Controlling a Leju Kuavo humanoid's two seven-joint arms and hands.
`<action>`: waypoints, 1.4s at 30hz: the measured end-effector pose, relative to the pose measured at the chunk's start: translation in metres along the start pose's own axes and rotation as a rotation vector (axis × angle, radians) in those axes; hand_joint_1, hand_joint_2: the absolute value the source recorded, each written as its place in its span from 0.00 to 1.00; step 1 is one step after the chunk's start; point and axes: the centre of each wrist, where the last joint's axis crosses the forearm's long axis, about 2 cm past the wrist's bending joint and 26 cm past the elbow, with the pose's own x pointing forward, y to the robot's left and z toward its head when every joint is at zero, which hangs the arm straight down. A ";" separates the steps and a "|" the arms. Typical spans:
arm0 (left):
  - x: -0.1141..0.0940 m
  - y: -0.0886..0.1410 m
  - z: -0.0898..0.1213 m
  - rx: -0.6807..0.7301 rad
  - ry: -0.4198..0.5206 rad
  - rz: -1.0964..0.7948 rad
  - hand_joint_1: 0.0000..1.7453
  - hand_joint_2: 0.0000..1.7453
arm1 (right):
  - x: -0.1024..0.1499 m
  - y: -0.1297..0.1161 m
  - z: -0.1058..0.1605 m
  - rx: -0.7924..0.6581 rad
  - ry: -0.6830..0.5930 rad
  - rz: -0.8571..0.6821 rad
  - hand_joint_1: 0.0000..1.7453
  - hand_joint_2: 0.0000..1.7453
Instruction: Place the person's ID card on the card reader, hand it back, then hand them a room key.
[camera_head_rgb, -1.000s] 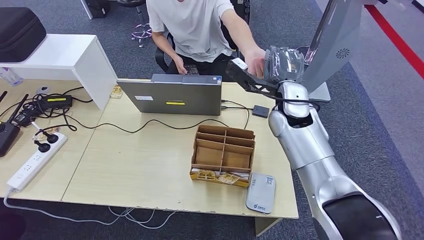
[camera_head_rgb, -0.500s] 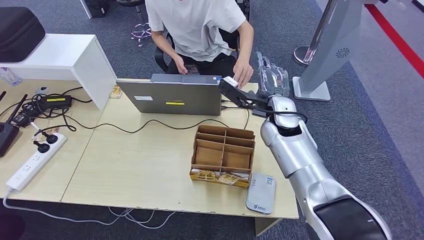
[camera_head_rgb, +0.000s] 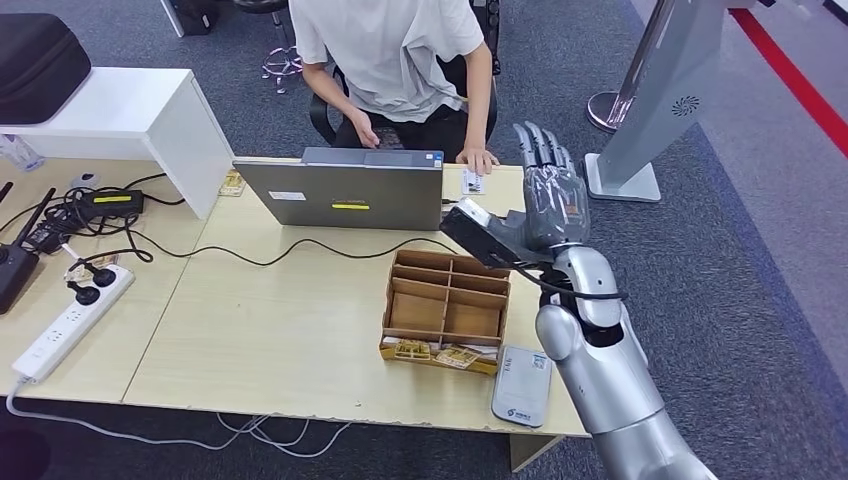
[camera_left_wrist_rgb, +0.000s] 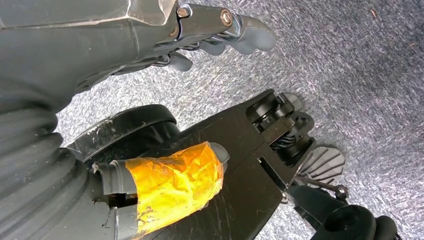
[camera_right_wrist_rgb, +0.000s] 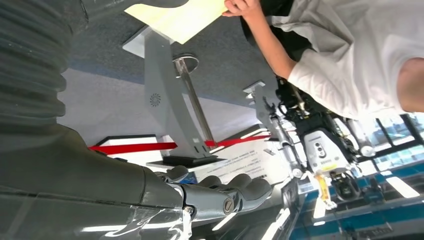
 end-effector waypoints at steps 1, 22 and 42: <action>0.000 0.000 0.000 0.004 0.000 0.007 0.00 1.00 | 0.001 0.000 0.006 -0.012 -0.015 -0.006 0.00 1.00; -0.006 0.004 0.001 0.059 -0.023 0.113 0.00 1.00 | 0.076 0.025 0.211 0.048 -0.142 -0.247 0.00 1.00; -0.005 0.005 0.001 0.050 -0.028 0.103 0.00 1.00 | 0.091 0.073 0.239 0.259 -0.115 -0.356 0.00 1.00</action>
